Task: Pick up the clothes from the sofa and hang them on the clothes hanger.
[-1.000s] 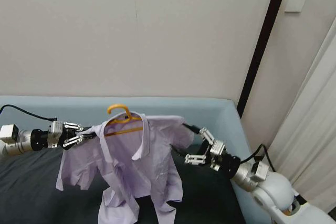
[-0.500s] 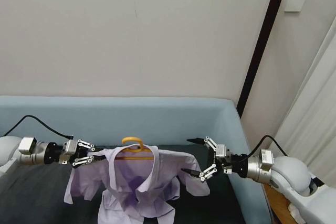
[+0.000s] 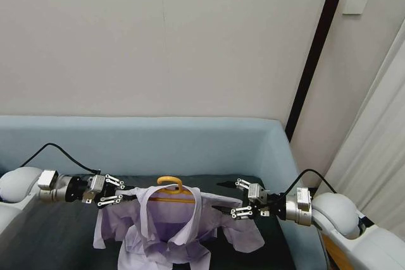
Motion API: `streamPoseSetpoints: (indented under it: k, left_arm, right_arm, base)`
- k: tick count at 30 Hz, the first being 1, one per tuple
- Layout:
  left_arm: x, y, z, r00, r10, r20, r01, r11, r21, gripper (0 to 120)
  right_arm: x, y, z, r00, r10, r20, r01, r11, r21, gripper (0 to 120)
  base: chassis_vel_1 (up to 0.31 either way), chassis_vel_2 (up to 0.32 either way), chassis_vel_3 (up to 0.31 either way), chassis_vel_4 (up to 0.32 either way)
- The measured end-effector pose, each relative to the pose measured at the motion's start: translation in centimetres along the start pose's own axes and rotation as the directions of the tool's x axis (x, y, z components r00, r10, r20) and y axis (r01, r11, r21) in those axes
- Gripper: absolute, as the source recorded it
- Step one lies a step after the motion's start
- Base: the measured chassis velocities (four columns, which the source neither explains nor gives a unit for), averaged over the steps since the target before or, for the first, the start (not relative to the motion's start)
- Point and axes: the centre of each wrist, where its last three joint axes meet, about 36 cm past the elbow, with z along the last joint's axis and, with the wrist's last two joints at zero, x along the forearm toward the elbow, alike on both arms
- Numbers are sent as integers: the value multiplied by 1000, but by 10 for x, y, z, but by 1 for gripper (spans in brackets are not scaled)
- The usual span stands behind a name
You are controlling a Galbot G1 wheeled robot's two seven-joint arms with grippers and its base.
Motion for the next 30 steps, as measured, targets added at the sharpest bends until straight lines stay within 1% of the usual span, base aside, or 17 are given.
streamPoseSetpoints:
  k: [2, 3, 8, 9, 12, 16, 18, 20, 21, 23, 24, 25, 26, 27, 28, 29, 30]
  left_arm:
    - [0, 0, 0, 1000, 11, 0, -11, 1000, 4, 7]
    - [0, 0, 0, 1000, 11, 0, -11, 1000, 4, 7]
    - [0, 2, 0, 1000, 20, 1, -20, 1000, 7, 7]
    - [0, 2, 0, 1000, 20, 1, -20, 1000, 7, 7]
    - [0, 2, 1, 1000, 17, 4, -17, 1000, 8, 7]
    - [1, 0, 3, 1000, 10, 8, -10, 1000, -11, 7]
    - [2, 0, 5, 1000, 1, 11, -1, 999, -36, 7]
    - [5, 1, 6, 1000, -22, 16, 23, 996, -81, 17]
    - [5, 1, 6, 1000, -22, 16, 23, 996, -81, 17]
    - [8, 2, 6, 996, -77, 52, 83, 990, -118, 28]
    - [9, 2, 5, 992, -102, 74, 111, 986, -127, 31]
    - [12, 3, 4, 983, -142, 112, 157, 978, -139, 35]
    - [13, 3, 3, 975, -170, 142, 190, 971, -145, 39]
    - [13, 3, 3, 975, -170, 142, 190, 971, -145, 39]
    - [15, 3, 0, 958, -213, 190, 243, 959, -148, 44]
    - [15, 3, -1, 948, -235, 215, 269, 952, -145, 48]
    - [15, 1, -2, 928, -271, 257, 312, 941, -133, 51]
  right_arm:
    - [-1, -2, 1, 1000, -8, 7, 8, 1000, 2, 40]
    - [-1, -2, 1, 1000, -8, 7, 8, 1000, 2, 40]
    - [-3, -4, 0, 998, -55, -7, 56, 998, 17, 18]
    - [-3, -4, 0, 998, -55, -7, 56, 998, 17, 18]
    - [-3, -4, 0, 997, -76, 5, 76, 997, 13, 7]
    - [-3, -4, -3, 995, -93, 19, 93, 996, -2, 7]
    - [-2, -3, -7, 995, -93, 24, 93, 995, -16, 7]
    - [1, -3, -13, 996, -81, 30, 82, 996, -42, 7]
    - [1, -3, -13, 996, -81, 30, 82, 996, -42, 7]
    - [5, -4, -22, 998, -51, 45, 55, 995, -86, 7]
    - [6, -5, -25, 998, -41, 52, 46, 994, -102, 7]
    - [9, -8, -33, 998, -17, 66, 25, 992, -125, 7]
    - [11, -10, -38, 997, -1, 75, 11, 990, -139, 7]
    - [11, -10, -38, 997, -1, 75, 11, 990, -139, 7]
    - [14, -13, -47, 996, 26, 85, -12, 988, -157, 7]
    - [16, -15, -52, 995, 38, 89, -23, 986, -163, 7]
    - [19, -18, -60, 994, 57, 92, -41, 985, -169, 7]
  base:
    - [0, 0, 0, 0]
    - [0, 0, 0, 0]
    - [0, 0, 0, 0]
    - [0, 0, 0, 0]
    - [0, 0, 0, 0]
    - [0, 0, 0, 0]
    - [0, 0, 0, 0]
    - [0, 0, 0, 0]
    - [0, 0, 0, 0]
    - [0, 0, 0, 0]
    - [0, 0, 0, 0]
    - [0, 0, 0, 0]
    - [0, 0, 0, 0]
    - [0, 0, 0, 0]
    - [0, 0, 0, 0]
    - [0, 0, 0, 0]
    - [0, 0, 0, 0]
